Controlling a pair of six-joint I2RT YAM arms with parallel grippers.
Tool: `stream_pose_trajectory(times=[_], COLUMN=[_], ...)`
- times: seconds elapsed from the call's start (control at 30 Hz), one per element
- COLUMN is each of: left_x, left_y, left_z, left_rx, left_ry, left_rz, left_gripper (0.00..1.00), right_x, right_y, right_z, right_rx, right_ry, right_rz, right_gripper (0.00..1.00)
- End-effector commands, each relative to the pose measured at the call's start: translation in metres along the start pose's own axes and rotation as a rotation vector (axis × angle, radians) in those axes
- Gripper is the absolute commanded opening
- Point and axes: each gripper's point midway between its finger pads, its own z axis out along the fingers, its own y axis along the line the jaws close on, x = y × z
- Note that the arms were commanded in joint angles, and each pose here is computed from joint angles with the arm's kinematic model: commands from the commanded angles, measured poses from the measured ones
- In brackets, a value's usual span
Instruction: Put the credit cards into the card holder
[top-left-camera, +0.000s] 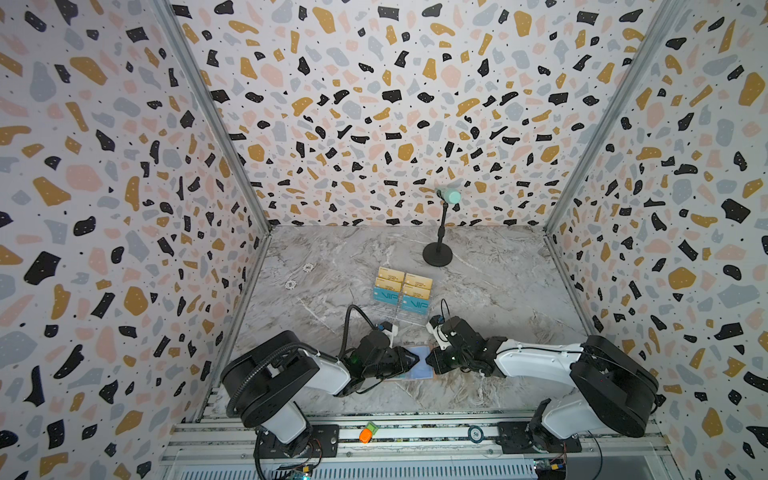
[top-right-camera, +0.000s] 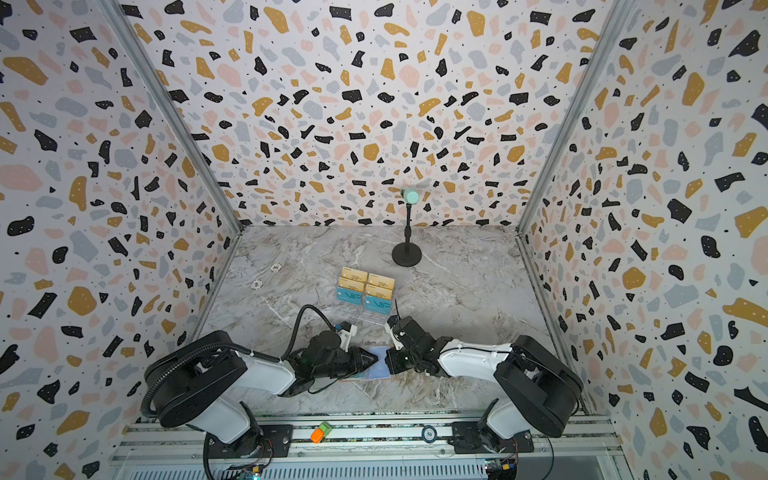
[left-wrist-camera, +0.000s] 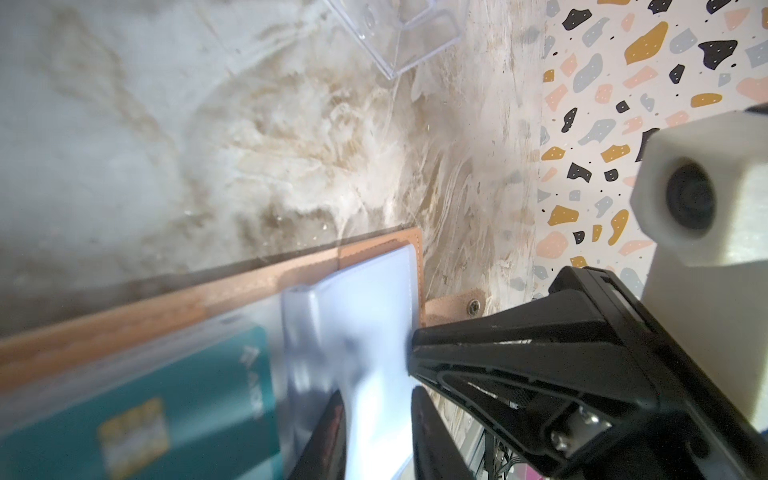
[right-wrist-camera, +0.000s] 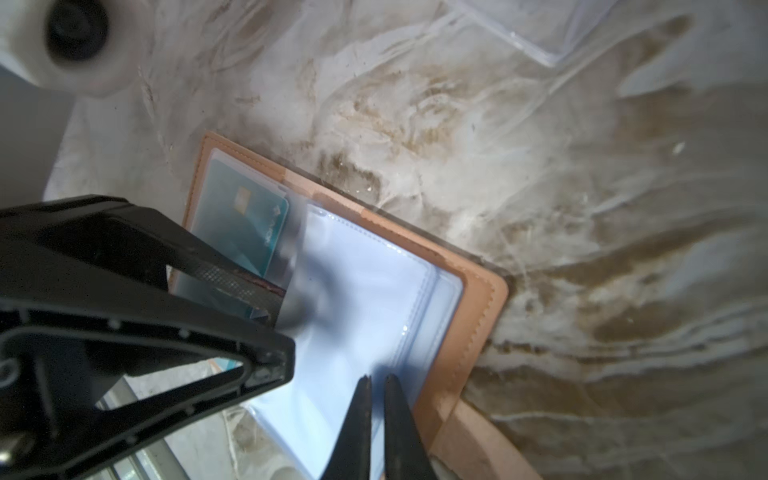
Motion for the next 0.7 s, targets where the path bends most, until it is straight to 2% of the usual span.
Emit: stream_pose_trajectory(times=[0.0, 0.3, 0.67], left_x=[0.005, 0.005, 0.002], left_y=[0.017, 0.018, 0.008], left_z=[0.001, 0.002, -0.005], left_rx=[-0.04, -0.011, -0.001], left_ry=[0.022, 0.026, 0.015], left_rz=[0.008, -0.007, 0.012], left_gripper=[0.24, 0.02, 0.0], right_x=[0.009, 0.003, -0.012], right_y=[-0.006, -0.003, 0.002], right_z=[-0.004, -0.007, -0.023], right_rx=[0.04, 0.038, 0.015], right_ry=[0.038, 0.027, -0.041], right_rz=[0.015, 0.014, 0.038], right_gripper=[0.11, 0.1, 0.1])
